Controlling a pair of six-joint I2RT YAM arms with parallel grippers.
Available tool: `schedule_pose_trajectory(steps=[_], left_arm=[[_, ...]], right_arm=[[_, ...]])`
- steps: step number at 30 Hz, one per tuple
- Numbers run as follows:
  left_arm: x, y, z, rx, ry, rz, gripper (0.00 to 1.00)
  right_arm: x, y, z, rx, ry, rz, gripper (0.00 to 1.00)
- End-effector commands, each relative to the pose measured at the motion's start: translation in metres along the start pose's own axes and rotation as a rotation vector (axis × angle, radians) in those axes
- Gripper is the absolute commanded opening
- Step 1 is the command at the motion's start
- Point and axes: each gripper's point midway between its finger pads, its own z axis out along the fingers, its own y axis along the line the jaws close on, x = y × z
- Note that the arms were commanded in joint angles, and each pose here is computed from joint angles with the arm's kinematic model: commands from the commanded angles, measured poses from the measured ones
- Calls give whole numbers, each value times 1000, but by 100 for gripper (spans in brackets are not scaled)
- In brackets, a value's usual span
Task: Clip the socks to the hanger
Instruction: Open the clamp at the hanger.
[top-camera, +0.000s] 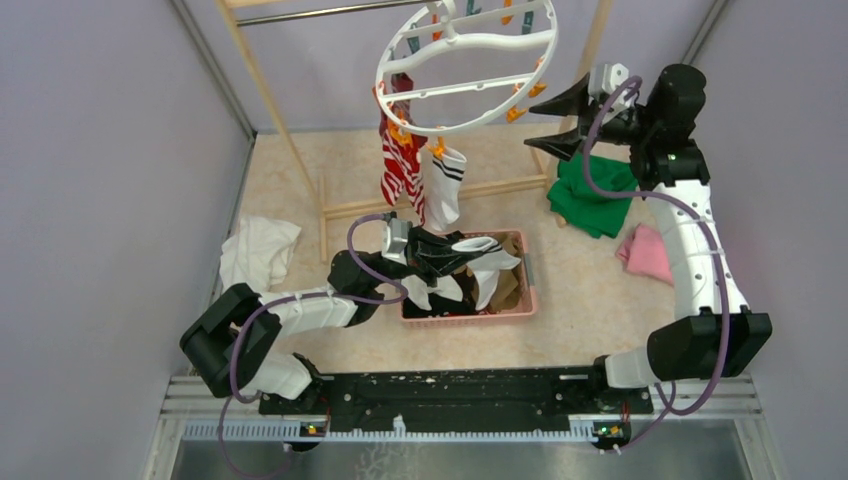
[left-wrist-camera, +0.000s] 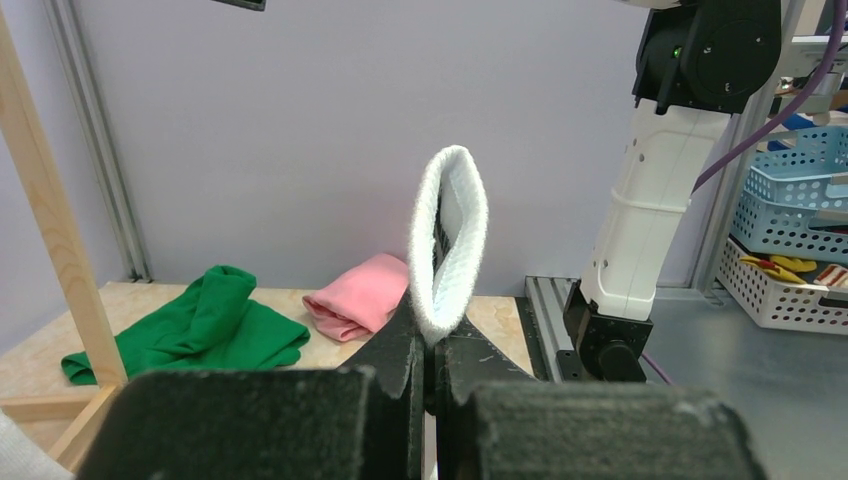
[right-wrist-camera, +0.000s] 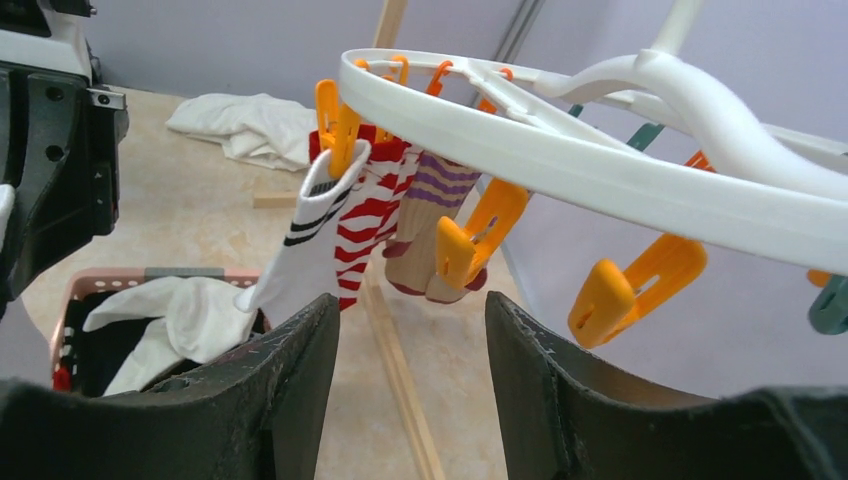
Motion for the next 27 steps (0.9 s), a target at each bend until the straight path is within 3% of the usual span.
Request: schedule_pose_trajectory(steps=[1,17,27], left_arm=[[-40,-21,1,80,-137,109,0],[-43,-20,2,77,-141,111,0],[-43,-20,5,87,-137,100,0]], right_arm=[[-24,-7,2,17,-44,-108,56],[-26,-6,25,-31,-101,-103,55],[-26,-10,35,-26,-110,-91,59]])
